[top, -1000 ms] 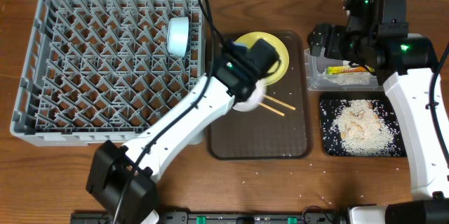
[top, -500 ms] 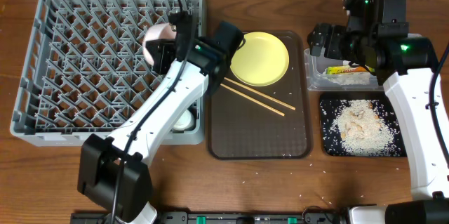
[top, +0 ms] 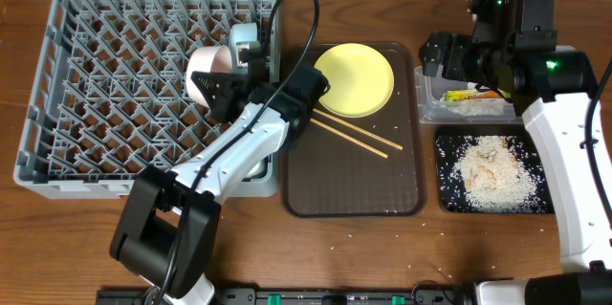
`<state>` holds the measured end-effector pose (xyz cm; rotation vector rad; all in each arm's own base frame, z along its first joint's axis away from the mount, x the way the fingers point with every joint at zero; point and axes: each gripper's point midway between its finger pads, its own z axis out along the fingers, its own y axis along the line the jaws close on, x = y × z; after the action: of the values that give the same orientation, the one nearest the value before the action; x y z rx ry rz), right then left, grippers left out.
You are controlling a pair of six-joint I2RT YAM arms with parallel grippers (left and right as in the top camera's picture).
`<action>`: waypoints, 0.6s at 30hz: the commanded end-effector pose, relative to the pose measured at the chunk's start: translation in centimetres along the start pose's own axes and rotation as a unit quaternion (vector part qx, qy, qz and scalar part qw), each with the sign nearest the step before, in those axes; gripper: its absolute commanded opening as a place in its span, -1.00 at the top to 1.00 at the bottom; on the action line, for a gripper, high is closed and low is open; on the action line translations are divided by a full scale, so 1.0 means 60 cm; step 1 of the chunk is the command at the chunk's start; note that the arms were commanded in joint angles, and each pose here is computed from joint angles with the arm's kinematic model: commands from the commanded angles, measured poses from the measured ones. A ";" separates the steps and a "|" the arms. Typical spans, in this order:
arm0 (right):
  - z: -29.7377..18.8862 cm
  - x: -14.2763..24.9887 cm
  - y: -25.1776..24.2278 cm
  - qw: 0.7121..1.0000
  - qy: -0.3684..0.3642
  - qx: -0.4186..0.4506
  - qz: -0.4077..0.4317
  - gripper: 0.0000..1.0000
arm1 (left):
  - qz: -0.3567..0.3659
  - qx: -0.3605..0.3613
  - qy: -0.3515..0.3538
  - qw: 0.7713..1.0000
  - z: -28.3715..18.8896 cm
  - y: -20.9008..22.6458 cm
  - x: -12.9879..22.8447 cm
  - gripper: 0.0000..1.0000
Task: Sort waste into correct bins and load items into the dishwasher
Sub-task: 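Lift the pink bowl and carry it left into the rack, then lower the pink bowl upright into the rack beside the blue bowl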
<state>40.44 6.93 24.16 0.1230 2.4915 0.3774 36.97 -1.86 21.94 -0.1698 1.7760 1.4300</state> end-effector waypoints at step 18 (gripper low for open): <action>-0.002 -0.004 0.006 1.000 -0.004 -0.002 -0.006 -0.98 | -0.020 0.073 0.022 0.997 -0.030 -0.054 0.030 0.85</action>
<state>40.44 6.93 24.16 0.1230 2.4915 0.3774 36.94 -3.96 18.80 -0.1637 1.8929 1.2609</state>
